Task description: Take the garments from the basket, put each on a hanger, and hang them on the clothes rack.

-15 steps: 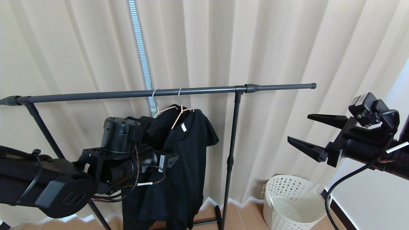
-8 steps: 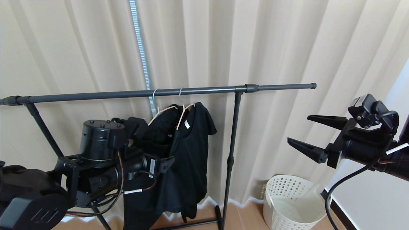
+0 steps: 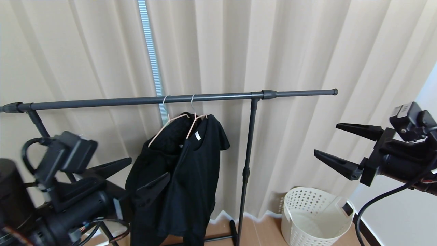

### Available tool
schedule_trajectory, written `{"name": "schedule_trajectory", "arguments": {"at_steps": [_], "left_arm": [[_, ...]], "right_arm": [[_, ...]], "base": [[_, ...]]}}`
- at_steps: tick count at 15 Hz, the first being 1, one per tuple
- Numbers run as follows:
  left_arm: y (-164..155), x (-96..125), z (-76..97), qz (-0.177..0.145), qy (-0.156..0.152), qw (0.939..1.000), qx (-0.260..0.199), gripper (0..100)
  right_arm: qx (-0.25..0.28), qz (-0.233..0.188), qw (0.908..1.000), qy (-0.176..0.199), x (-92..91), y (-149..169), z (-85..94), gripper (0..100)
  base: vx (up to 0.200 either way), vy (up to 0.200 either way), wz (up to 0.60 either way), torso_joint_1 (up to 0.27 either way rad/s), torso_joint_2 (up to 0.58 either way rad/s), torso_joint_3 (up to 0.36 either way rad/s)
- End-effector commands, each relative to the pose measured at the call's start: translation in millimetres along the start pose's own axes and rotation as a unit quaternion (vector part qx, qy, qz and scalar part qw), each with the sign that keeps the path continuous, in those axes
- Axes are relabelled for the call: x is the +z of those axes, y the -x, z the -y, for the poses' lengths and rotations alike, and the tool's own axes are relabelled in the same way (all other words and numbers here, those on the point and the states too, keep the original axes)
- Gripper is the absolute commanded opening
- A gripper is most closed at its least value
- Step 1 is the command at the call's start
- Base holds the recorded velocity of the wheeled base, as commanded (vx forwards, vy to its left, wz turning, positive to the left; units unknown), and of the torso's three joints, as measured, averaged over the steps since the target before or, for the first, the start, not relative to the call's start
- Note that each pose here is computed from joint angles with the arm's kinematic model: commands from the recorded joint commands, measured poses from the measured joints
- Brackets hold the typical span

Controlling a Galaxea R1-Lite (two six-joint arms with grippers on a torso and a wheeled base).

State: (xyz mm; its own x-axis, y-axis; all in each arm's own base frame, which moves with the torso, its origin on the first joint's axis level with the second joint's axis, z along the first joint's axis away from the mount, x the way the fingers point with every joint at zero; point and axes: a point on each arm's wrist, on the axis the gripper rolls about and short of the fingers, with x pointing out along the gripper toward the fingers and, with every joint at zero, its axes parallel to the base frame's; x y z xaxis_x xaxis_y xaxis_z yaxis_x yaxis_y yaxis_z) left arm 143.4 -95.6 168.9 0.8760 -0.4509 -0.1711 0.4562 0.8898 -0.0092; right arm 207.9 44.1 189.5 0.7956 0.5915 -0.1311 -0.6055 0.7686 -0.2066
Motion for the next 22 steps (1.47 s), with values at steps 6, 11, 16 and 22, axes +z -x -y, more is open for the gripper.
{"name": "schedule_trajectory", "arguments": {"at_steps": [6,11,16,22], "left_arm": [[99.6,-46.8,-17.5,0.077,0.004,0.9967,0.025,100],[126.7,-72.2,-20.5,0.036,0.000,0.9989,0.030,100],[136.1,-88.9,-21.5,-0.006,-0.005,0.9995,0.030,100],[147.5,-108.2,-23.7,-0.046,-0.008,0.9969,0.063,100]], "right_arm": [[-0.038,0.086,0.9953,0.024,-4.0,102.7,-54.6,100],[-0.101,0.089,0.9908,0.010,-49.1,146.3,-88.2,100],[-0.110,0.036,0.9930,-0.027,-92.4,180.4,-118.1,100],[-0.240,0.024,0.9692,-0.052,-104.9,190.0,-122.3,100]], "base": [[0.000,0.000,0.00,0.000,0.00,0.000],[0.000,0.000,0.00,0.000,0.00,0.000],[0.000,0.000,0.00,0.000,0.00,0.000],[0.000,0.000,0.00,0.000,0.00,0.000]]}}
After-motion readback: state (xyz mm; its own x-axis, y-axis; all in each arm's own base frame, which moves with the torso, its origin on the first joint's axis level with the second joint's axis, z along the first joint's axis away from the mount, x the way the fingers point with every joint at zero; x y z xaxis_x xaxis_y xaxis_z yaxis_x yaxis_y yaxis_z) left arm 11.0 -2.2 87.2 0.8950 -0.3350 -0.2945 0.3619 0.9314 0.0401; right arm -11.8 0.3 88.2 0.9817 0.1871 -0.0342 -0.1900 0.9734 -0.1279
